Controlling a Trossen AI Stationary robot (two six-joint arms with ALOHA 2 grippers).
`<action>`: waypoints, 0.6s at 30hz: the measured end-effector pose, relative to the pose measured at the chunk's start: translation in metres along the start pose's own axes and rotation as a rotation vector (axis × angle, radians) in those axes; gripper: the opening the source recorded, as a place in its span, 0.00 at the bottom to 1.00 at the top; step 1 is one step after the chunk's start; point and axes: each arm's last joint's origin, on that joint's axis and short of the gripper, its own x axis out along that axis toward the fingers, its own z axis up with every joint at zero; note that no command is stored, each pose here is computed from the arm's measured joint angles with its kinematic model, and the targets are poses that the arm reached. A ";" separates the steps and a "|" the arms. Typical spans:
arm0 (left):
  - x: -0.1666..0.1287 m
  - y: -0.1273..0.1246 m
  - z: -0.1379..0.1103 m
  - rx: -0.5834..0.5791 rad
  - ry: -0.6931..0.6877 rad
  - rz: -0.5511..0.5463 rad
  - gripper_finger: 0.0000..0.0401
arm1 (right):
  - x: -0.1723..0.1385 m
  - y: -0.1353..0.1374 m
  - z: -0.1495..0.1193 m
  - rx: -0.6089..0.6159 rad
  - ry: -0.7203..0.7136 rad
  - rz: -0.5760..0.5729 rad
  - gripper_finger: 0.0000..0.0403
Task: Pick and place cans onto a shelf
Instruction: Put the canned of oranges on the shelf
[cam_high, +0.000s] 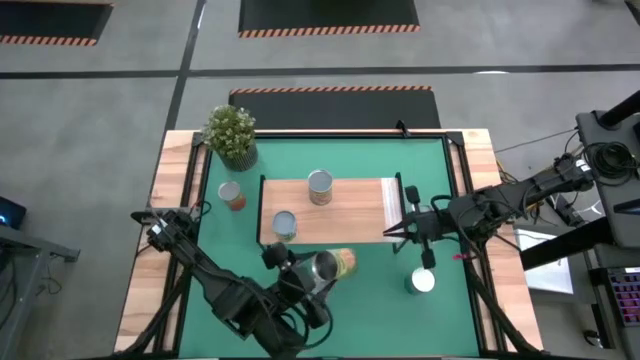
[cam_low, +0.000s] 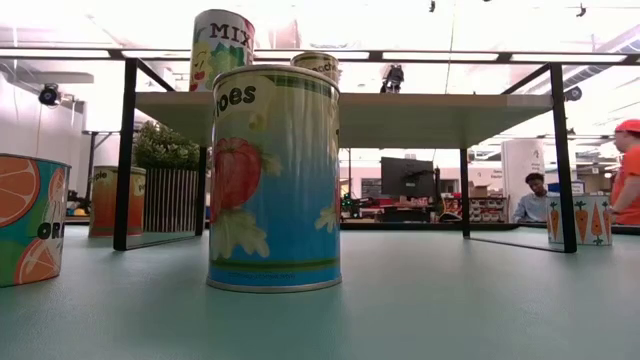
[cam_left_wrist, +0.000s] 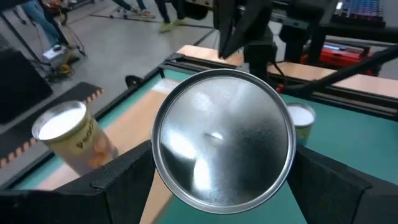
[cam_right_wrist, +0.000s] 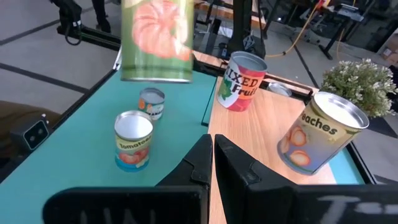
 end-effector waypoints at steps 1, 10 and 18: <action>0.004 0.001 0.002 -0.001 0.000 0.009 0.77 | -0.001 0.000 -0.001 -0.001 -0.001 0.000 0.02; 0.046 0.024 0.012 -0.015 0.113 0.075 0.77 | -0.007 -0.001 -0.002 -0.001 -0.014 -0.002 0.02; 0.078 0.050 0.014 -0.085 0.322 0.110 0.77 | -0.006 -0.001 -0.002 0.007 -0.009 -0.001 0.02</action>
